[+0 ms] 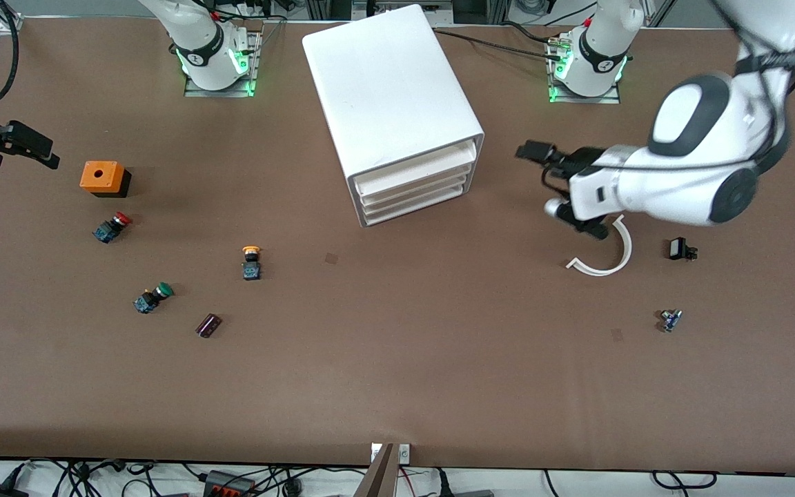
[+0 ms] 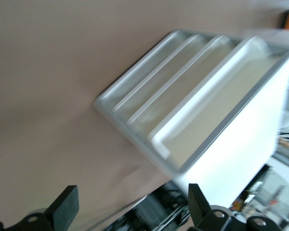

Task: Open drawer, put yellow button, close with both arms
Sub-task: 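Reach the left gripper to the bottom drawer handle while the right gripper moves out, then pull the drawer open with the left gripper while the right gripper grasps the button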

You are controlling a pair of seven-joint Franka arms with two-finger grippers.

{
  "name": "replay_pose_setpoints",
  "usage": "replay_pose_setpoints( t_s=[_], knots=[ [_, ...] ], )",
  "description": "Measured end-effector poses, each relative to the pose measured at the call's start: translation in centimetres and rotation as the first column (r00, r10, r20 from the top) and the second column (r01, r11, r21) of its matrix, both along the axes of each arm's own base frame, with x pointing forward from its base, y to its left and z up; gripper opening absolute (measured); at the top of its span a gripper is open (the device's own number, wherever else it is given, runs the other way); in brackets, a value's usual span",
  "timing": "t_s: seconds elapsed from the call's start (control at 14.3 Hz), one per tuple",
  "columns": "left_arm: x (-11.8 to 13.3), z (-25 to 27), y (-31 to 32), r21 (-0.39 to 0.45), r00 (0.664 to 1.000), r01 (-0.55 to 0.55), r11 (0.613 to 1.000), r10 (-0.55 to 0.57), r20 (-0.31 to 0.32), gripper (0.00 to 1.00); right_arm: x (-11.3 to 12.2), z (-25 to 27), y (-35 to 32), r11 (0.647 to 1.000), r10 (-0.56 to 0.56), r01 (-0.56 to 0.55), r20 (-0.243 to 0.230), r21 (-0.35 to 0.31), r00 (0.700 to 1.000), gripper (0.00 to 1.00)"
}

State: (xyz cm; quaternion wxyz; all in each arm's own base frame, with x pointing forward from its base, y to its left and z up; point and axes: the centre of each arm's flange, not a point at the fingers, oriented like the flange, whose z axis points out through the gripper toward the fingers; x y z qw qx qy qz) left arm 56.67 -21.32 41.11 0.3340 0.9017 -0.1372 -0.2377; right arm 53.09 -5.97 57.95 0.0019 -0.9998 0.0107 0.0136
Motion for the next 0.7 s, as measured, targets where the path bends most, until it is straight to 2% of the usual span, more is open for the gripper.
replay_pose_setpoints(
  t_s=[0.07,0.28,0.35,0.49,0.7],
  knots=[
    [0.7,-2.1,-0.9,-0.089,1.000,-0.011,0.996,0.011,-0.003,1.00,0.0,0.0,0.0,1.000,0.000,0.000,-0.002,0.000,1.000,1.00],
    [2.0,-7.9,-2.8,-0.280,0.999,0.007,0.960,0.008,0.052,1.00,0.2,-0.6,0.1,1.000,0.001,-0.001,-0.017,0.002,1.000,1.00],
    [1.9,-9.2,-3.6,-0.342,0.999,-0.011,0.939,0.026,0.039,1.00,0.4,-1.2,0.2,1.000,0.003,-0.003,-0.027,0.002,1.000,1.00],
    [0.7,-11.2,-5.0,-0.415,0.999,-0.030,0.909,0.041,0.018,1.00,1.1,-2.9,0.5,1.000,0.011,-0.011,-0.060,0.006,0.998,1.00],
    [-0.6,-12.6,-5.4,-0.469,0.999,0.003,0.883,0.021,0.047,1.00,2.9,-7.7,1.5,0.999,0.027,-0.024,-0.135,0.028,0.990,1.00]
  ],
)
